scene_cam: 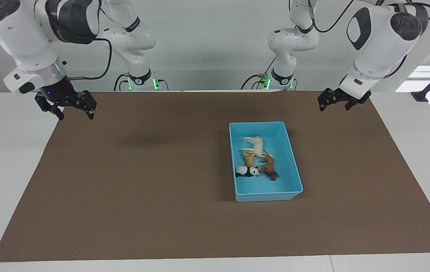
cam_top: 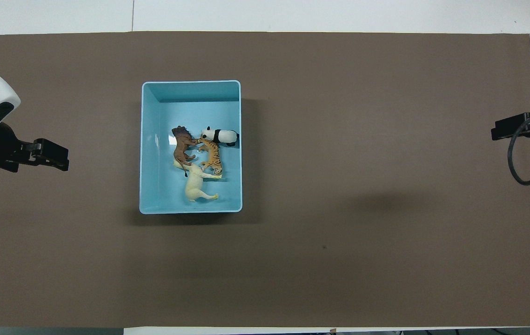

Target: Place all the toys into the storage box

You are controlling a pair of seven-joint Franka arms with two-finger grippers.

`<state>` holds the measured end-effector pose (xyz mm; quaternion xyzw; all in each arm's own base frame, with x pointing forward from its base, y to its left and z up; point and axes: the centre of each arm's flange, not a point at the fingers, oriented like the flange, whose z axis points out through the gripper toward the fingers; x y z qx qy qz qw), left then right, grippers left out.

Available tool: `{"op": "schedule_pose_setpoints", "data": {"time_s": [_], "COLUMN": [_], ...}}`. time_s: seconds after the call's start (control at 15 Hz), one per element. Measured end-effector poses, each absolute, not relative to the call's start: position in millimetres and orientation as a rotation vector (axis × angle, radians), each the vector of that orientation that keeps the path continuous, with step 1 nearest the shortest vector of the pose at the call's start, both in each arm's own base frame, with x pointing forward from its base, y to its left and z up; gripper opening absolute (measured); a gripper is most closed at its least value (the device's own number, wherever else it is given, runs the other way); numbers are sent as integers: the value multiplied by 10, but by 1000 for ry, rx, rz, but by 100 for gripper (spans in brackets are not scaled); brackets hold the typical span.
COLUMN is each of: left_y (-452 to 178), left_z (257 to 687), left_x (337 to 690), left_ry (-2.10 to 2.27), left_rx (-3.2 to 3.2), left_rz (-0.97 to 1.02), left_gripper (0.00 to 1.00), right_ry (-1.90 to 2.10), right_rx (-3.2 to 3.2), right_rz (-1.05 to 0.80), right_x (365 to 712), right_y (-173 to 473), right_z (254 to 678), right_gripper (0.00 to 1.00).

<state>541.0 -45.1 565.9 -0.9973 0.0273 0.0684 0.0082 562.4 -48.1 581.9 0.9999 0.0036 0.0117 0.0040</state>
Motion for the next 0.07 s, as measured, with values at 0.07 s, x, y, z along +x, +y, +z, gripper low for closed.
{"op": "schedule_pose_setpoints", "data": {"time_s": [0.07], "left_y": [-451], "left_z": [5659], "left_x": [5410], "left_ry": [85], "left_rx": [-3117], "left_rz": [214], "left_gripper": [100], "right_ry": [12], "right_rx": [3133], "right_rz": [37], "right_x": [5624], "right_y": [-481], "right_z": [5819], "right_gripper": [100]}}
